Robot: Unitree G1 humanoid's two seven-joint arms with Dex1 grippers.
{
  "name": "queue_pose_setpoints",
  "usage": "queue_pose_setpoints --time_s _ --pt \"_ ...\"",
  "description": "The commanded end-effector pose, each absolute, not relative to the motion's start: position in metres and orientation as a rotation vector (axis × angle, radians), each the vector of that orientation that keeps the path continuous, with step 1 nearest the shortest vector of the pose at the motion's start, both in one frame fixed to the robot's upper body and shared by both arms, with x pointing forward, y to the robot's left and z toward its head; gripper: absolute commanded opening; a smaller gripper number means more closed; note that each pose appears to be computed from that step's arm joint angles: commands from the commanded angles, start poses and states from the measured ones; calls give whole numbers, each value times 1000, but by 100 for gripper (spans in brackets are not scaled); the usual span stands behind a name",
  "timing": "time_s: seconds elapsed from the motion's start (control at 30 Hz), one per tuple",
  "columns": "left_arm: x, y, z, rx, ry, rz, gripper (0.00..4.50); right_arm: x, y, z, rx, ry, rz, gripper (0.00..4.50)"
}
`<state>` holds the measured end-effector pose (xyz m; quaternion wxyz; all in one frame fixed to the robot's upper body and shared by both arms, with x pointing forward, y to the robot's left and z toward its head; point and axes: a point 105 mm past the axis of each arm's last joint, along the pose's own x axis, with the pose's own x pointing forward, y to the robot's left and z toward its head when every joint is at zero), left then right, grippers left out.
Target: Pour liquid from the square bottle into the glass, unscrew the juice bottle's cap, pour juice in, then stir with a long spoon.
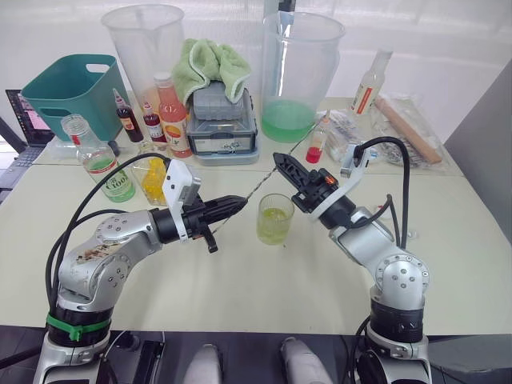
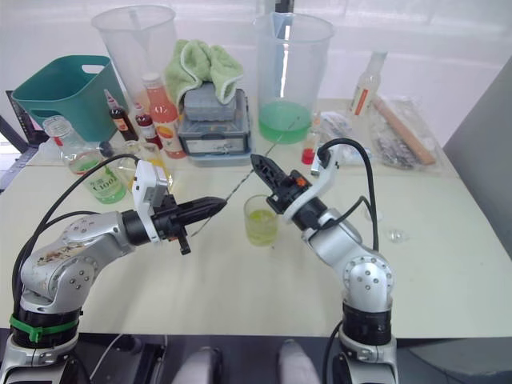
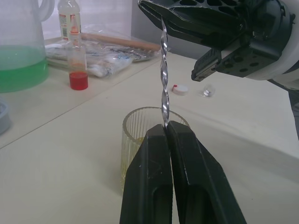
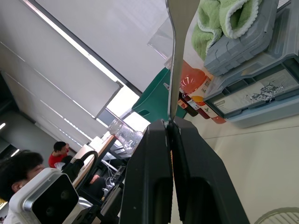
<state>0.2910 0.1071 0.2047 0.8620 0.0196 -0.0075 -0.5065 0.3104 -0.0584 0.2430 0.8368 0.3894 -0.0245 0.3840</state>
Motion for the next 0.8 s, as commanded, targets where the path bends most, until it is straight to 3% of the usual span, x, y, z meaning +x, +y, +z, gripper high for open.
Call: queue_pose_setpoints --time_s 0.03,0.13,0.17,0.33,0.57,0.8 --pt "292 113 219 30 -80 -1047 0 305 -64 254 826 -112 822 4" --pt "297 121 225 -8 -95 -1014 0 305 -64 257 814 -129 836 4" --pt "297 124 226 -6 -101 -1016 66 306 -65 260 816 -138 839 0" --pt "300 146 243 -24 -151 -971 229 304 -75 277 772 -230 894 0" --pt "291 158 236 7 -125 -994 446 302 -112 321 621 -394 949 0" --pt "285 157 217 54 -69 -1032 446 301 -128 337 449 -394 970 0"
